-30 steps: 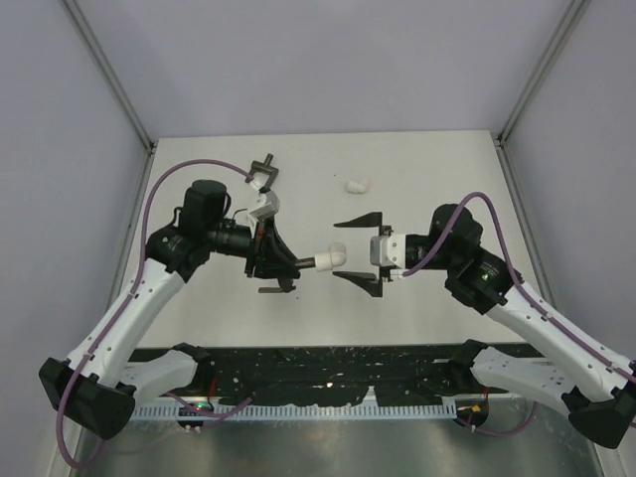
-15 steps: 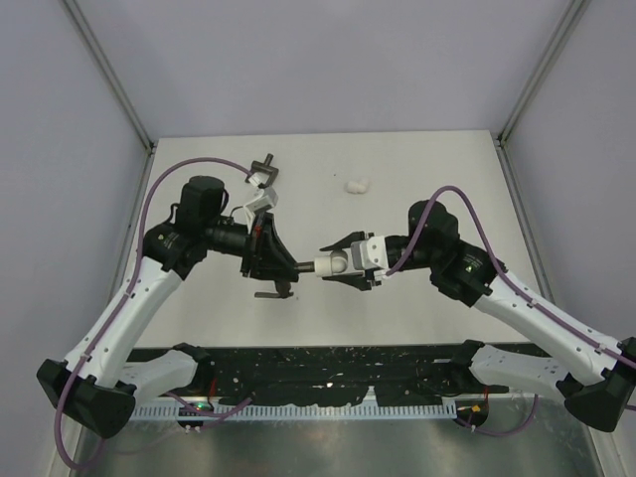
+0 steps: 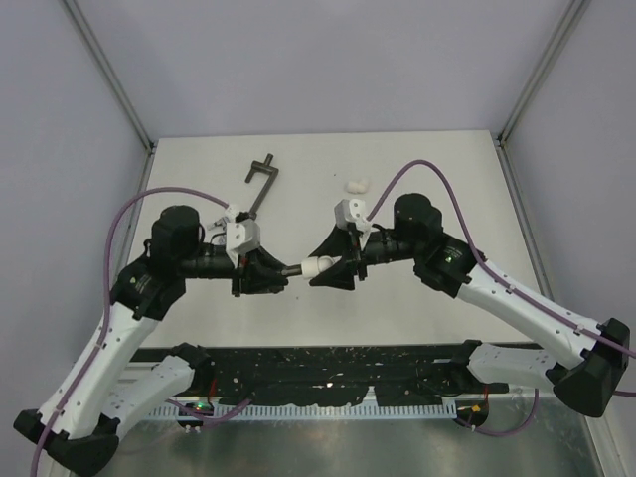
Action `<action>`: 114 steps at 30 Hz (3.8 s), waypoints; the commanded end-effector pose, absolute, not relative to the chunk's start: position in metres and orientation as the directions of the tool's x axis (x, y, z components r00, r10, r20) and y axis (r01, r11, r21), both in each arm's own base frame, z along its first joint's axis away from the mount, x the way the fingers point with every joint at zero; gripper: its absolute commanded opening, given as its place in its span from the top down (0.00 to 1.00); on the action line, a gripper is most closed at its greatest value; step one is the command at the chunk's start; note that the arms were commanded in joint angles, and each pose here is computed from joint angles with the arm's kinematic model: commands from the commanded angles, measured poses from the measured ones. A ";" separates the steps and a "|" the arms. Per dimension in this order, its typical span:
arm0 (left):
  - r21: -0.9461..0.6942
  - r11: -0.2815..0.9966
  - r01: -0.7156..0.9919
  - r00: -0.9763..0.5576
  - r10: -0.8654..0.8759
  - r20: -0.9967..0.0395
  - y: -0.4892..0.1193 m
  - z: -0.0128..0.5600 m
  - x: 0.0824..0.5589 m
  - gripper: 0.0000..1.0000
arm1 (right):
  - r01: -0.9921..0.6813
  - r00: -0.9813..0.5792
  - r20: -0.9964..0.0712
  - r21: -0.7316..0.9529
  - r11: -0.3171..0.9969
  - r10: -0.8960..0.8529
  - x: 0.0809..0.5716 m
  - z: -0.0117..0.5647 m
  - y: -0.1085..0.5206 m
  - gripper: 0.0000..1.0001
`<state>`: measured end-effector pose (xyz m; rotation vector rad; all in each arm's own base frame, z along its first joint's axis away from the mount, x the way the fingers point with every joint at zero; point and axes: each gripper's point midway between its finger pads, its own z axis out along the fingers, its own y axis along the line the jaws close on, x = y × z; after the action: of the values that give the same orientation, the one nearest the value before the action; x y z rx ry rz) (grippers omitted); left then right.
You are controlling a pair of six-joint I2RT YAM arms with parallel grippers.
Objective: Install the water faucets
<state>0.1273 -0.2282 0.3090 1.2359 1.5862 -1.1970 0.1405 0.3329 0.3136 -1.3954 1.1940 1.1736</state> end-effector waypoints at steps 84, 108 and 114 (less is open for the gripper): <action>0.666 0.357 0.655 0.518 0.430 -0.740 -0.191 0.302 0.193 1.00 | -0.552 -0.798 -0.577 0.816 0.174 0.174 0.206 0.307 0.359 0.78; -0.172 0.353 0.920 -0.283 0.292 -0.913 -0.234 0.267 0.163 1.00 | -0.933 0.296 -0.951 -0.308 0.188 -0.087 0.200 0.332 0.280 0.17; -0.402 0.157 0.902 -0.426 0.177 -0.887 -0.243 0.294 0.147 1.00 | -0.903 0.429 -0.903 -0.429 -0.002 -0.004 0.164 0.337 0.284 0.18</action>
<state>0.1734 -0.2238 0.2327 1.0336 1.9088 -0.9484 0.1824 0.2785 0.3365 -1.2381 1.0898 0.8908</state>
